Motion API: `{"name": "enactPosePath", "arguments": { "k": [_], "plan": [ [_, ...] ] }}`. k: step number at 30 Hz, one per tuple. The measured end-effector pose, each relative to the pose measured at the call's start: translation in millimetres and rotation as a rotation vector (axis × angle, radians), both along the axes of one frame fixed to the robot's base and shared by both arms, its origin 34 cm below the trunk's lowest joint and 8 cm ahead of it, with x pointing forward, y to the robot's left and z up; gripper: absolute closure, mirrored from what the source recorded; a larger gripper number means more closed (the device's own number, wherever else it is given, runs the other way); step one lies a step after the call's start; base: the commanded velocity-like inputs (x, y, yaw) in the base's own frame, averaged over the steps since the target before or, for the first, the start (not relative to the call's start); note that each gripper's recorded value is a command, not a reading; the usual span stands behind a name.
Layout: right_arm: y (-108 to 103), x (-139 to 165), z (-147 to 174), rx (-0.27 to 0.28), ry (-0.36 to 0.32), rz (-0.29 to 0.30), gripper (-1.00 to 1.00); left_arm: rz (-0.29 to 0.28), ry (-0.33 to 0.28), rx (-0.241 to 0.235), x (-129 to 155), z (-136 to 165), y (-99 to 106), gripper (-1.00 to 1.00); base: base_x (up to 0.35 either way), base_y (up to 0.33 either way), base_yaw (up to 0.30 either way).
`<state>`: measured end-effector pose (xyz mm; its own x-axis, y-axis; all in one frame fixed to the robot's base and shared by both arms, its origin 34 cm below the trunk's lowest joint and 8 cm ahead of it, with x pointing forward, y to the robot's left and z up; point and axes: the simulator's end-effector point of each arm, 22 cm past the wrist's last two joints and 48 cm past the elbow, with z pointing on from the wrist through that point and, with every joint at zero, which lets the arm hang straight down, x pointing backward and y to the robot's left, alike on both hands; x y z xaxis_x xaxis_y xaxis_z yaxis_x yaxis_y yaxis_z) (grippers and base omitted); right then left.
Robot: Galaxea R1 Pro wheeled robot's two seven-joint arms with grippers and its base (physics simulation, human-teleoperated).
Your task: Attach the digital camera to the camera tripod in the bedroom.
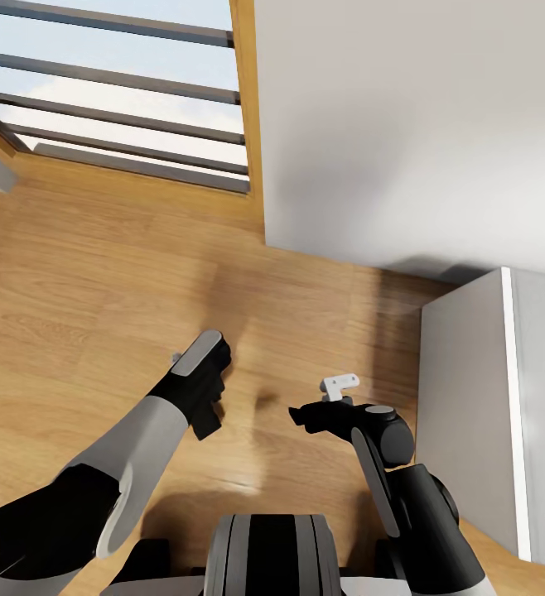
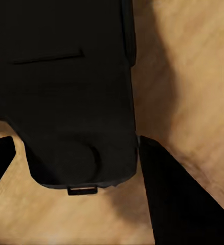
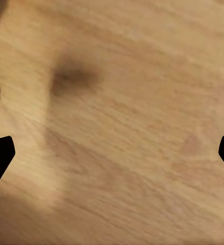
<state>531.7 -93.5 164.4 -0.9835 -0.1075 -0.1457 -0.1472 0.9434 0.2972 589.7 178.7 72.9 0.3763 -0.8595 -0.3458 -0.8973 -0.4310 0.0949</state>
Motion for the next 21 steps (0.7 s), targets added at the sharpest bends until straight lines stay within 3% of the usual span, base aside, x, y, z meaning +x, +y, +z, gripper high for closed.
{"name": "enactPosePath", "arguments": {
  "k": [21],
  "plan": [
    [0.0,0.0,0.0,0.0,0.0,0.0,-1.0,0.0,-0.009,0.003,2.5,0.1,0.7,1.0,0.0,0.0,0.0]
  ]
}}
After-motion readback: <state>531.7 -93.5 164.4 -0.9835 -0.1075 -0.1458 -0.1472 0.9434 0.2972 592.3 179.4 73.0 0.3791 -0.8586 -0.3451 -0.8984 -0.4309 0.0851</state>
